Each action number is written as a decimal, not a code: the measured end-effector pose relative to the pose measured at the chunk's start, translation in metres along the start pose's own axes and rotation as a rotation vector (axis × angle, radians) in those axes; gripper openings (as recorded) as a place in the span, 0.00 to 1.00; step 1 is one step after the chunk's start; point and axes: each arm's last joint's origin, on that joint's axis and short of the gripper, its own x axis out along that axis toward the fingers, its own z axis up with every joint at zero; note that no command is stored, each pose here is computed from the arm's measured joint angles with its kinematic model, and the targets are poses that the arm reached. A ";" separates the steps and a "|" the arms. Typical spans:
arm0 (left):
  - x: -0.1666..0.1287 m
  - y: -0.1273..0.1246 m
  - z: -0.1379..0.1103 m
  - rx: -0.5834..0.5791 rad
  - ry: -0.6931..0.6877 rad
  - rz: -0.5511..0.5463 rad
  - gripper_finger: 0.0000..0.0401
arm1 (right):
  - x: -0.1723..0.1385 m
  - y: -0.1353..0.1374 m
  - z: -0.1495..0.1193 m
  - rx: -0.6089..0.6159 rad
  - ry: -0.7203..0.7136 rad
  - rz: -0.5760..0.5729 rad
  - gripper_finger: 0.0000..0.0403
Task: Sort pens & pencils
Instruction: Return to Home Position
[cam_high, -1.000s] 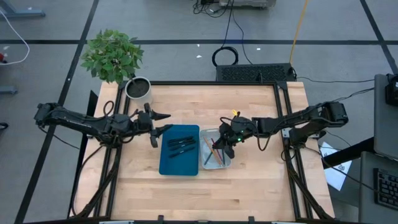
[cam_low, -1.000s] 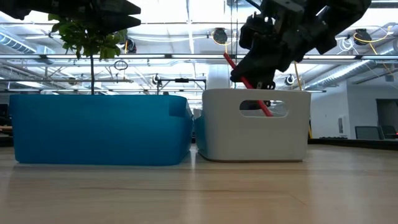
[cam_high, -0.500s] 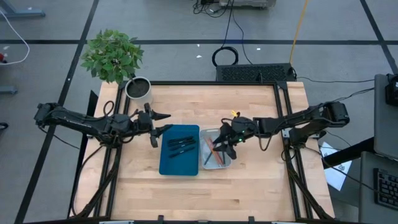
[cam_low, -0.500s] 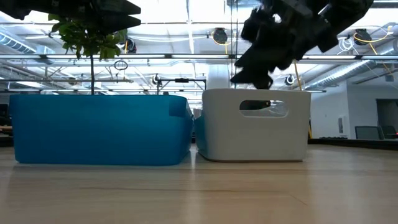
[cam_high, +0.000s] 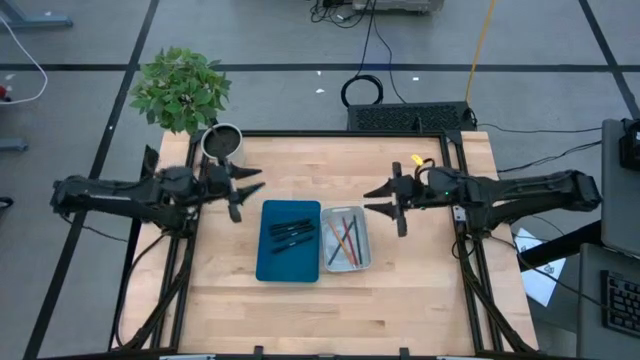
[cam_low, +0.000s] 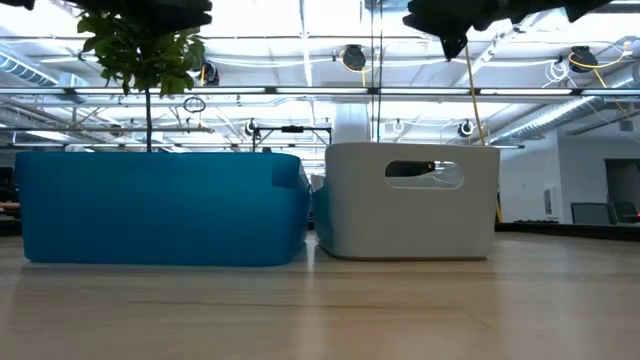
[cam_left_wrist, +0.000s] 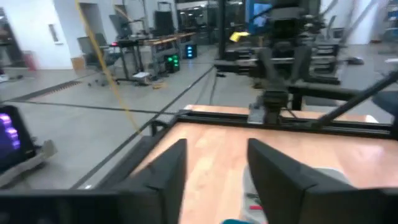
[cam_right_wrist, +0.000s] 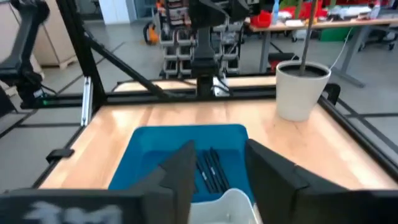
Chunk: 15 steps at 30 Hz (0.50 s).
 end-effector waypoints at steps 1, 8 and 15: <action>-0.004 0.005 0.003 0.001 0.003 0.013 0.39 | -0.003 0.000 0.001 0.000 -0.007 0.000 0.27; -0.028 0.032 -0.010 -0.066 0.028 0.160 0.03 | -0.007 -0.002 0.000 -0.015 0.018 -0.021 0.02; -0.023 0.035 -0.065 -0.110 0.015 0.132 0.01 | -0.010 -0.007 -0.019 -0.003 0.048 -0.056 0.01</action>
